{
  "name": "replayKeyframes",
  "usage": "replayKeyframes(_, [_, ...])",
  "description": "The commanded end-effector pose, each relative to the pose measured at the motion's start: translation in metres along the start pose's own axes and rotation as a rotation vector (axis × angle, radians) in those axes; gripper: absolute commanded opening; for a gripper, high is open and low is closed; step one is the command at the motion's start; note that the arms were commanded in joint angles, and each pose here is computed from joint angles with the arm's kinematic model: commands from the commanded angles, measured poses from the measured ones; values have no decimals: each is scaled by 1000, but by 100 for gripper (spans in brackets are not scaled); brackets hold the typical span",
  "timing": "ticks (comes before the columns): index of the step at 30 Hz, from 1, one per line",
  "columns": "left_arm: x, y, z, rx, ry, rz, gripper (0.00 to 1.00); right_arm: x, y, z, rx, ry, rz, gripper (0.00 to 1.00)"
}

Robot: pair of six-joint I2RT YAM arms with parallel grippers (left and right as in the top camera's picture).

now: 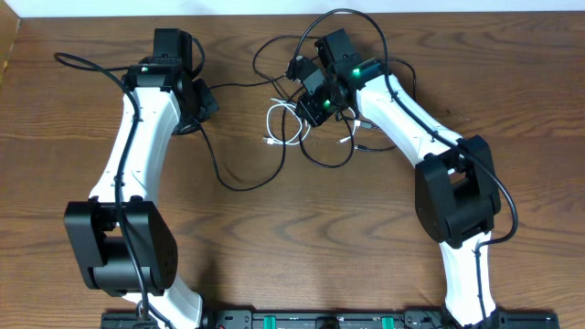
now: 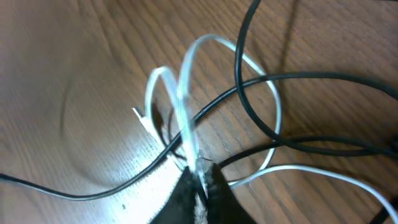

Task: Untangle cables

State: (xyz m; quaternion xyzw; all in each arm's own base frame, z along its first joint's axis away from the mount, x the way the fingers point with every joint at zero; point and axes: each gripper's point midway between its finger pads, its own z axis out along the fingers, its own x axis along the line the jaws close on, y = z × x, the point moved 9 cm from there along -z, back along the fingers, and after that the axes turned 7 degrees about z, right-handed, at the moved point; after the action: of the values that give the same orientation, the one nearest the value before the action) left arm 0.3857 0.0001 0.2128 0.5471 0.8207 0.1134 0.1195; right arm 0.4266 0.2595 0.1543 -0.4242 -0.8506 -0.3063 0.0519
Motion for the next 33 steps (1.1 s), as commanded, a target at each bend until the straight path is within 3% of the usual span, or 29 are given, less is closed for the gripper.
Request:
replayKeyframes(1, [-1,2,-2,-7,-3,-13,8,10,8,-8,-21,36,33,1])
replayKeyframes(4, [-1,2,-2,-6,-4,-13,8,22,26,-41,-67,9,12,1])
replayKeyframes(12, [-1,2,-2,-6,-4,-14,8,69,76,-187,-317,-125,-15,1])
replayKeyframes(16, [-1,2,-2,-6,-4,-13,8,86,85,-264,-504,-172,-15,1])
replayKeyframes(20, [-1,2,-2,-6,-4,-14,8,96,84,-312,-624,-204,-37,1])
replayKeyframes(27, [-1,2,-2,-6,-4,-14,8,113,77,-375,-795,-278,-65,1])
replayKeyframes(33, [-1,2,-2,-6,-4,-14,8,113,68,-378,-765,-299,-42,1])
